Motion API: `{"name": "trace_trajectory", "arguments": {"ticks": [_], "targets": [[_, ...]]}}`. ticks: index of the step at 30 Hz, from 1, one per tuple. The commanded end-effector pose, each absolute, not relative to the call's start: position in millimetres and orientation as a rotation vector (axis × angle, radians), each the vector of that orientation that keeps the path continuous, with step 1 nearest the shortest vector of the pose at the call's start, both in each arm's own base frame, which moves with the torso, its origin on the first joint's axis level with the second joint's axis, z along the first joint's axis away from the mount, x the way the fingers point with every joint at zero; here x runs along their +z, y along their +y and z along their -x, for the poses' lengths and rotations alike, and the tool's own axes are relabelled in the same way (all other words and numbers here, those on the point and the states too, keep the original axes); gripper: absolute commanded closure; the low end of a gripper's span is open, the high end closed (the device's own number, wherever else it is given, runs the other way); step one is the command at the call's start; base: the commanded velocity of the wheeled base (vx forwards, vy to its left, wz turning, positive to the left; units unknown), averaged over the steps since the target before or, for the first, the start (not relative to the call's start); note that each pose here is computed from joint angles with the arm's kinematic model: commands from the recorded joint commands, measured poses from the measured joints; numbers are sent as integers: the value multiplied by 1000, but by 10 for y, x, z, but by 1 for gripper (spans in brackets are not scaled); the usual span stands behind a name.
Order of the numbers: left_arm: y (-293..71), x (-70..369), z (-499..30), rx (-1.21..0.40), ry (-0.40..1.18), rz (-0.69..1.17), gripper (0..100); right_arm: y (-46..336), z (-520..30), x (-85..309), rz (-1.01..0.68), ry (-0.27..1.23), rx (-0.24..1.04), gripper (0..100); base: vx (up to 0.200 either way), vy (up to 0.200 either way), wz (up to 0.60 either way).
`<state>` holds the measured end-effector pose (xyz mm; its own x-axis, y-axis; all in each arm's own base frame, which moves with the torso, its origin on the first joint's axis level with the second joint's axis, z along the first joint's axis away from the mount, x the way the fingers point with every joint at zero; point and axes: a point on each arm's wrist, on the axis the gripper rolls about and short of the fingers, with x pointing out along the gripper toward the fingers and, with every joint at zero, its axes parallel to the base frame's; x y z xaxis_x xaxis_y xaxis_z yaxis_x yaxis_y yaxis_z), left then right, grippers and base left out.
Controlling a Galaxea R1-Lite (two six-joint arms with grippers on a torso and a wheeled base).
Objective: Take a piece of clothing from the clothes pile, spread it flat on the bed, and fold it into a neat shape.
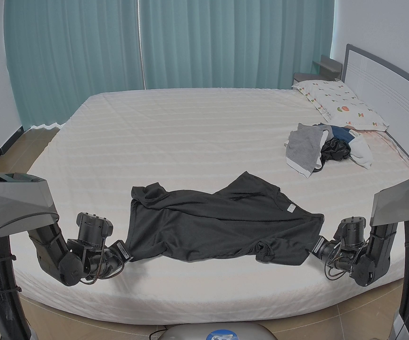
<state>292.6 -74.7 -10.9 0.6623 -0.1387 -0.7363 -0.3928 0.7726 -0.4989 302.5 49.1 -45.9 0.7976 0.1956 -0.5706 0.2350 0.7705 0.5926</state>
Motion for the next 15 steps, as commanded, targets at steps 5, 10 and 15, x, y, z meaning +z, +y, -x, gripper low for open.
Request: {"name": "trace_trajectory", "arguments": {"ticks": [5, 10, 15], "targets": [[-566, -25, -2883, 210, 823, 782, 100, 214, -3205, -296, -756, 531, -68, 100, 0, 0, 0], [-458, -18, -2906, 217, 821, 812, 100, 140, -3237, -271, -765, 512, -68, 100, 0, 0, 0], [-462, -56, -2901, 207, 843, 818, 100, 200, -3138, -258, -766, 565, -18, 0, 0, 0, 0]]}}
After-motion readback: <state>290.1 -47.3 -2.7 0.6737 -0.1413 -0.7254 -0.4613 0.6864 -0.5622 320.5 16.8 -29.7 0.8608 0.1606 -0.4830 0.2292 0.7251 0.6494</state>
